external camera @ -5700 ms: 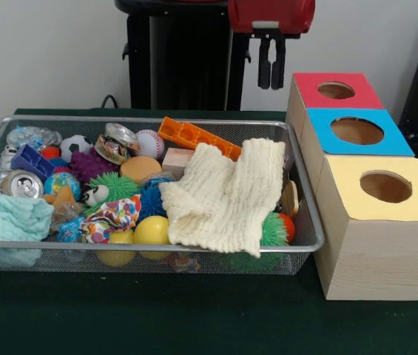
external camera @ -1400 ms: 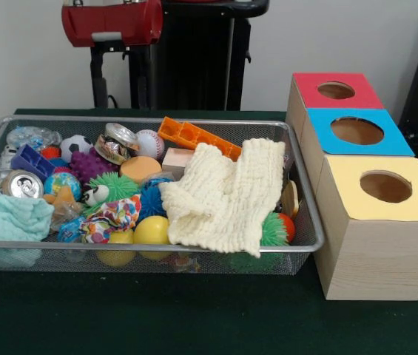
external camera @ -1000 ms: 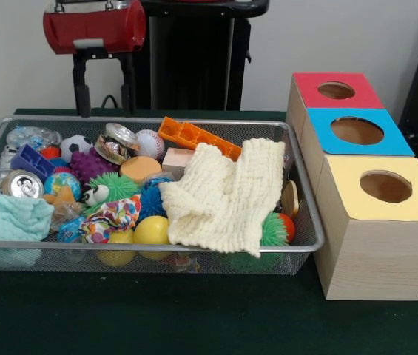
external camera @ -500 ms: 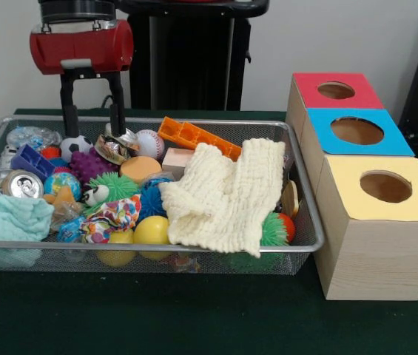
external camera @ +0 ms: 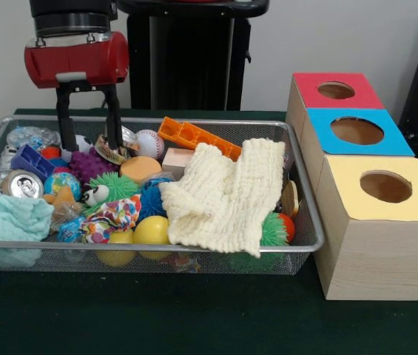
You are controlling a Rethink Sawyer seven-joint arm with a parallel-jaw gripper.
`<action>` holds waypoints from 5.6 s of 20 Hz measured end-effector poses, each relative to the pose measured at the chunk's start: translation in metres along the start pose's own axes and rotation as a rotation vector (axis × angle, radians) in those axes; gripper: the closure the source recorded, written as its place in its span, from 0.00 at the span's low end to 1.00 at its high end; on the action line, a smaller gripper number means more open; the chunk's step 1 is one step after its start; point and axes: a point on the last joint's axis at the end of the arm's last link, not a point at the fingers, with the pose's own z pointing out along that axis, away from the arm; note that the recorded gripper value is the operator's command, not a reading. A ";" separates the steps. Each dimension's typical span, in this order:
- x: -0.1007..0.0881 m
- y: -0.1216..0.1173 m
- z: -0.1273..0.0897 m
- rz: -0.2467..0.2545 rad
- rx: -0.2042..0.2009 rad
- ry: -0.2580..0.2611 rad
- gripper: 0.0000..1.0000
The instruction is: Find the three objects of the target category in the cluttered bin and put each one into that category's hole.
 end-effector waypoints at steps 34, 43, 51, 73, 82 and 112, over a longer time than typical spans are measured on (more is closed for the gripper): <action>-0.017 -0.036 0.032 -0.121 -0.027 -0.032 0.00; -0.017 -0.038 0.038 -0.132 -0.023 -0.037 0.00; -0.023 -0.034 0.039 -0.141 -0.020 -0.049 0.00; 0.005 -0.027 0.096 -0.210 -0.051 -0.091 0.00; 0.004 -0.052 0.094 -0.161 -0.056 -0.103 0.00; 0.036 -0.066 0.057 -0.195 -0.047 -0.064 0.00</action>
